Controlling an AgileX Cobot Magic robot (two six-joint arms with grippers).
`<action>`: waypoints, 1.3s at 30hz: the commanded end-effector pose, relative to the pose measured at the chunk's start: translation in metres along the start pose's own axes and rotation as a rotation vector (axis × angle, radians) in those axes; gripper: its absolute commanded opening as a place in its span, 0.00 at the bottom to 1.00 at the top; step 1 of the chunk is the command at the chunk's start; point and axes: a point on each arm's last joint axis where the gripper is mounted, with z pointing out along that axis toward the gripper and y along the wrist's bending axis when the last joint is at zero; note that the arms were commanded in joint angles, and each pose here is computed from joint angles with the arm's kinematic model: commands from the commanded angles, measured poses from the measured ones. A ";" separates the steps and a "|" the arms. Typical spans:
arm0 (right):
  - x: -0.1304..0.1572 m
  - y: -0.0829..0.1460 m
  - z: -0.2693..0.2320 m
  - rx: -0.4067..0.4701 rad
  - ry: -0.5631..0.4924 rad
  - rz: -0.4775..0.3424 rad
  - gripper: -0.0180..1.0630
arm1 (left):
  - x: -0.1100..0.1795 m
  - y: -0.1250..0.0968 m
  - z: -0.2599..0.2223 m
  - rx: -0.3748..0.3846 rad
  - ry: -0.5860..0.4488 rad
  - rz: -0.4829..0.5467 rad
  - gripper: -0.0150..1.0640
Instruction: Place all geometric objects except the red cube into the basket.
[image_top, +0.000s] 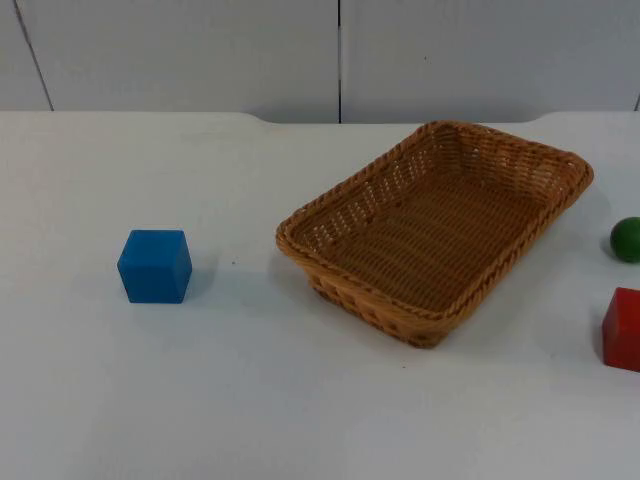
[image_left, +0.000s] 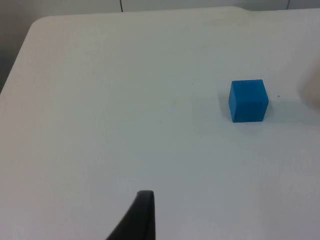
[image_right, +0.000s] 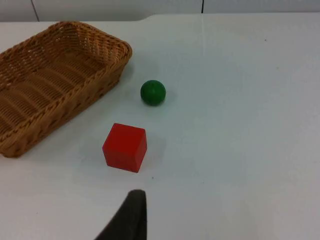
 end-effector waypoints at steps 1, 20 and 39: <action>-0.006 0.000 -0.006 0.001 -0.052 0.006 0.99 | 0.000 0.000 0.001 0.000 -0.013 -0.004 0.99; -0.088 0.006 0.059 -0.020 0.080 -0.005 0.99 | -0.058 0.002 0.053 0.031 0.245 -0.060 0.99; -0.085 0.010 0.131 -0.020 0.373 -0.019 0.99 | -0.071 -0.004 0.113 0.141 0.370 -0.059 0.99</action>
